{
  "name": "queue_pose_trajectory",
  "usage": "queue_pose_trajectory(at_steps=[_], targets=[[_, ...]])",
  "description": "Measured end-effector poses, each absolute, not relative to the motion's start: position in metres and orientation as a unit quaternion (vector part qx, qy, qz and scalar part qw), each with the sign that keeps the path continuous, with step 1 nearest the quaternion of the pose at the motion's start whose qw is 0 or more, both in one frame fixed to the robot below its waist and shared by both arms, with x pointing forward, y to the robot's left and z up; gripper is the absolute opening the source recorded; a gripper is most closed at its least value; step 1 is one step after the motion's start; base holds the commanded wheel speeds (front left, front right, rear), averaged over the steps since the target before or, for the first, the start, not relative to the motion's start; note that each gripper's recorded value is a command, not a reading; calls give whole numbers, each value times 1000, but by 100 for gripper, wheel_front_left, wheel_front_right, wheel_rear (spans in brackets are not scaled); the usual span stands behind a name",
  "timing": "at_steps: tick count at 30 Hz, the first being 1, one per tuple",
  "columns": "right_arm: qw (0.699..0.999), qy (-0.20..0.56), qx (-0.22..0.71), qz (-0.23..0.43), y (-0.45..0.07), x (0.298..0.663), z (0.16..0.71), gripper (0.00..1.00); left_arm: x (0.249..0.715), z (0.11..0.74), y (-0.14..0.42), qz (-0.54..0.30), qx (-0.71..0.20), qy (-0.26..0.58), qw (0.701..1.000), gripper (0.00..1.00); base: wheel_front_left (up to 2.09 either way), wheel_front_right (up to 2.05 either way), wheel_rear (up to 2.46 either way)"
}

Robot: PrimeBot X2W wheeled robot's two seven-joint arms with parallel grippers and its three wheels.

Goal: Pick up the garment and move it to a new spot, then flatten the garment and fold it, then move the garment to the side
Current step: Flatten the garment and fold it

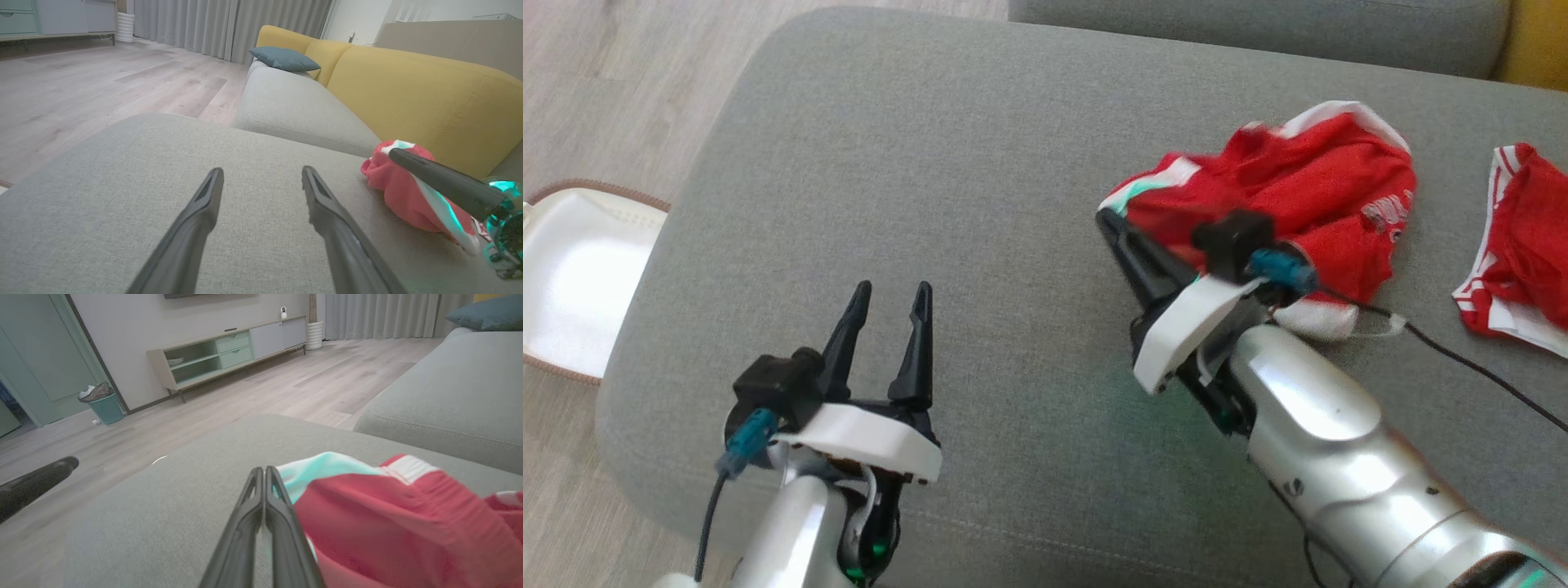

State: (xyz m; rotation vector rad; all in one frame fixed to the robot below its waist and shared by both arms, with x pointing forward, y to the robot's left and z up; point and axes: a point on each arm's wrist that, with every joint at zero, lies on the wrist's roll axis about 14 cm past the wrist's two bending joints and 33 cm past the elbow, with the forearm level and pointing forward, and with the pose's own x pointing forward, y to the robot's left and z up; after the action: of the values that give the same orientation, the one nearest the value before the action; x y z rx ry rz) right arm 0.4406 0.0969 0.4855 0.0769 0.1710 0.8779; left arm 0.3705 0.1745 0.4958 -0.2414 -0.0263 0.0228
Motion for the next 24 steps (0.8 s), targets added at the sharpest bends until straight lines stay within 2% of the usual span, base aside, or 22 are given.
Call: queue_pose_trajectory(at_steps=[1, 6, 13, 20, 24], targets=[[896, 86, 34, 434, 101, 435, 482, 100, 370, 495, 175, 13, -121, -12, 992, 100, 0, 0, 0], [882, 115, 13, 457, 108, 418, 462, 100, 369, 491, 170, 9, -123, -4, 992, 100, 0, 0, 0], [888, 140, -17, 437, 88, 422, 449, 100, 376, 492, 169, 9, -125, -6, 992, 100, 0, 0, 0], [912, 133, -25, 388, 50, 432, 452, 100, 385, 501, 161, -7, -129, -20, 991, 100, 0, 0, 0], [939, 112, 6, 326, 16, 447, 466, 100, 389, 511, 154, -20, -131, -35, 991, 100, 0, 0, 0]])
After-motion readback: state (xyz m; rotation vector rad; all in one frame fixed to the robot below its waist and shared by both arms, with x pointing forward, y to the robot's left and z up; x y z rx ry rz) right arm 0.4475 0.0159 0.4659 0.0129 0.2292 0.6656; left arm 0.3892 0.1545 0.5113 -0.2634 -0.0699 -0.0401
